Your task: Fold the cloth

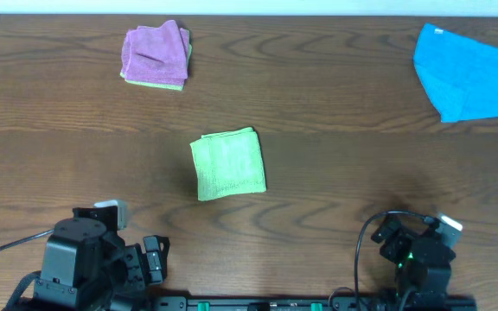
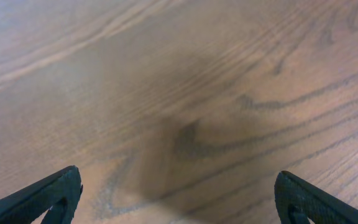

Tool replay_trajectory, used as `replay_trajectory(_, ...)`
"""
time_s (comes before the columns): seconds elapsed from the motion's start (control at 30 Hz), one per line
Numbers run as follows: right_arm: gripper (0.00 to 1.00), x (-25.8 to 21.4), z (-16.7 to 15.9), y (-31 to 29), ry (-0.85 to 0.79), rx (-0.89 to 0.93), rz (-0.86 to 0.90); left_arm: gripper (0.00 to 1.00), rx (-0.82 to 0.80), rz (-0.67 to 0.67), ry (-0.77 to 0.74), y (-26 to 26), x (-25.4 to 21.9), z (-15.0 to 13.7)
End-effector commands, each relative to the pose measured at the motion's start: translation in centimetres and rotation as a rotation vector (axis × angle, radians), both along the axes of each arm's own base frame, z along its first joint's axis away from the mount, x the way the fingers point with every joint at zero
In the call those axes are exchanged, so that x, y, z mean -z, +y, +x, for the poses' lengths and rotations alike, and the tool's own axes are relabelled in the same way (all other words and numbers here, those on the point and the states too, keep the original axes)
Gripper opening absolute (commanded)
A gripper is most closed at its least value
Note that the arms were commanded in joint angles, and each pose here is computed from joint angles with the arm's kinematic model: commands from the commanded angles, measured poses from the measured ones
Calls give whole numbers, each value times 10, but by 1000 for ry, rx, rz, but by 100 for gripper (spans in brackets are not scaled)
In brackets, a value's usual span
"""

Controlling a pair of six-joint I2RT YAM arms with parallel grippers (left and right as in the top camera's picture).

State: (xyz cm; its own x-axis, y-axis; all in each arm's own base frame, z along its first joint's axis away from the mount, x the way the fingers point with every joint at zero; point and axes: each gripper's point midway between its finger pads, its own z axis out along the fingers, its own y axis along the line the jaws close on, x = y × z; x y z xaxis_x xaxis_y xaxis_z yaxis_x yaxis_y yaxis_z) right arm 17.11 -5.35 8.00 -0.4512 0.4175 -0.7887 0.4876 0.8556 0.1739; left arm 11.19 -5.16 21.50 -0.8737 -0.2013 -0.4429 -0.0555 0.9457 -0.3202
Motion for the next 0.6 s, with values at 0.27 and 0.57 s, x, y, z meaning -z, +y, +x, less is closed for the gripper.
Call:
replay_trajectory(0.27,99,9,-1,-1,13,11,9,95,-18,-6,-11,1,-3,1)
replay_trajectory(0.57,99,9,-1,-1,13,11,9,95,-17,-6,-11,1,-3,1)
